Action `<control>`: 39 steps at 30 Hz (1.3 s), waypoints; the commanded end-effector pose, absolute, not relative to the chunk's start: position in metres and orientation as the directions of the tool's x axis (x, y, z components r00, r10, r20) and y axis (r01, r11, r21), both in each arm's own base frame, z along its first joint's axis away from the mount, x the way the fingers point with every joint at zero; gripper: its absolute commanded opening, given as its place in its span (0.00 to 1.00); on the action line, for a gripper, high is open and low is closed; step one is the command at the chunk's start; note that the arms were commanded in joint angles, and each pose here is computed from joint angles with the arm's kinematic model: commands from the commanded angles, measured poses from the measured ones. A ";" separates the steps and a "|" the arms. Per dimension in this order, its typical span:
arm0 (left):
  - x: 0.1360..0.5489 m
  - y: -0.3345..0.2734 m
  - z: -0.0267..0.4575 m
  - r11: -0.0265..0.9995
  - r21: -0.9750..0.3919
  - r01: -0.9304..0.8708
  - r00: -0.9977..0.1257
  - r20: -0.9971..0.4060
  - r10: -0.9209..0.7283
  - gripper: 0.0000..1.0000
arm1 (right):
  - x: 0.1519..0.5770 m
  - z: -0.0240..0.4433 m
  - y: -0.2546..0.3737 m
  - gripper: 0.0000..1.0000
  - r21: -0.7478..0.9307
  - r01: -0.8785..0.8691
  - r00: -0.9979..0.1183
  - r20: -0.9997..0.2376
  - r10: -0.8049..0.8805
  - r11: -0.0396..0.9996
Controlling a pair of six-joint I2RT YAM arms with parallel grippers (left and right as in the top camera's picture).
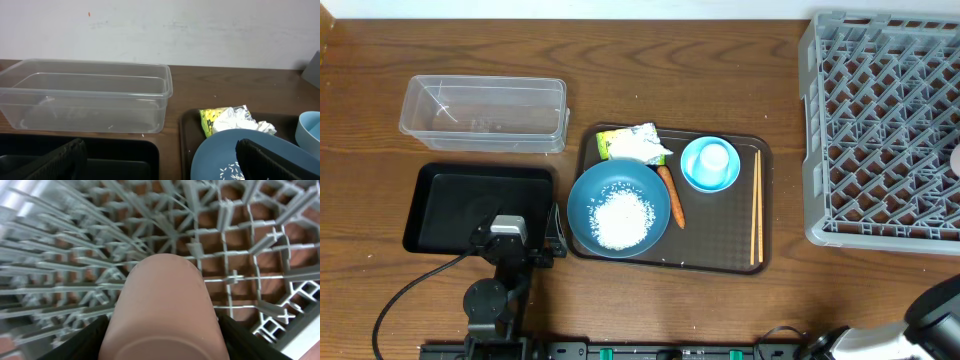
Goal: Sort waste into correct bins and load items into the dishwasher rack
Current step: 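Carry the white cup right and place it in the dish rack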
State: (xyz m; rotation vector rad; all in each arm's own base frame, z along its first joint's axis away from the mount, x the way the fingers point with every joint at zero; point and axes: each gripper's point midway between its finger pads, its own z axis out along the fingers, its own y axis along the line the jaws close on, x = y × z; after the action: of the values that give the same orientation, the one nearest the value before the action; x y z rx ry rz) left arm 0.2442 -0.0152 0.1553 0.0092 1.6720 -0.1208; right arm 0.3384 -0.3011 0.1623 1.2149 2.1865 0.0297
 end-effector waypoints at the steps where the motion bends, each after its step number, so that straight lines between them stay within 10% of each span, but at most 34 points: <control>1: 0.244 -0.018 0.140 0.993 -0.076 0.092 -0.147 -0.987 -0.062 0.98 | 0.335 0.161 -0.313 0.78 0.303 0.756 -0.379 -0.521 0.765 0.581; 7: 0.244 -0.018 0.140 0.993 -0.076 0.092 -0.147 -0.987 -0.062 0.98 | 0.338 0.159 -0.308 0.99 0.302 0.743 -0.399 -0.516 0.758 0.598; 19: 0.244 -0.018 0.140 0.993 -0.076 0.092 -0.147 -0.987 -0.062 0.98 | 0.372 0.211 -0.248 0.99 0.482 0.561 -0.419 -0.535 0.734 0.673; 23: 0.244 -0.018 0.140 0.993 -0.076 0.092 -0.147 -0.987 -0.062 0.98 | 0.366 0.210 -0.254 0.34 0.355 0.653 -0.410 -0.577 0.707 0.669; 26: 0.244 -0.018 0.140 0.993 -0.076 0.092 -0.147 -0.987 -0.062 0.98 | 0.365 0.197 -0.251 0.07 0.284 0.691 -0.440 -0.564 0.699 0.664; 39: 0.244 -0.018 0.140 0.993 -0.076 0.092 -0.147 -0.987 -0.062 0.98 | 0.341 0.145 -0.271 0.02 0.071 0.832 -0.452 -0.490 0.746 0.550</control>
State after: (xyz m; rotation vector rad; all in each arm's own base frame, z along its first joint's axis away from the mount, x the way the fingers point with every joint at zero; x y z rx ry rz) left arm 0.2442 -0.0152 0.1551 0.0094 1.6727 -0.1205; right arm 0.3528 -0.2555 0.1484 1.2009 2.3311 -0.1249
